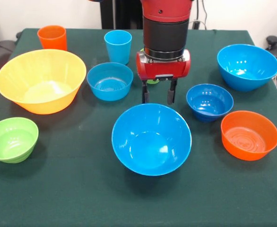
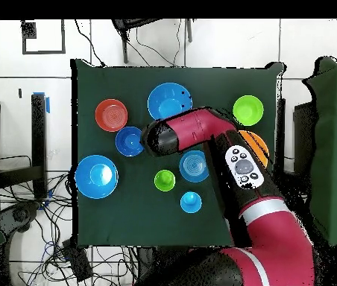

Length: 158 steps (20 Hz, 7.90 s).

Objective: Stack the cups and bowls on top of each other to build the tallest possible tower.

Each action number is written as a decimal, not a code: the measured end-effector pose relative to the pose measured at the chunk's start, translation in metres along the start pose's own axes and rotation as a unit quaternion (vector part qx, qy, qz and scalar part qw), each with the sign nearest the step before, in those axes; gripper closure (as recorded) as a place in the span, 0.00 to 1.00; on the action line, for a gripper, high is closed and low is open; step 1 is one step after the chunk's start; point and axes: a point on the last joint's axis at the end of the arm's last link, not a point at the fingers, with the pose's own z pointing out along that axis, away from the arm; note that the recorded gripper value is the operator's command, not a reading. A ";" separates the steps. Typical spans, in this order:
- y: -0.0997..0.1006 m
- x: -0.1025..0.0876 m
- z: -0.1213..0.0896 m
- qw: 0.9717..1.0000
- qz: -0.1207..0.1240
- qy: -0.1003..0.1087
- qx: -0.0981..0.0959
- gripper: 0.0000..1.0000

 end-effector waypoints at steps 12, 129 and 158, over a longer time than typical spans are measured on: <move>0.002 0.001 0.001 1.000 -0.001 0.001 -0.002 0.00; 0.021 0.175 -0.045 0.999 -0.038 0.010 0.031 1.00; -0.042 0.129 -0.091 0.998 0.045 0.033 0.015 0.00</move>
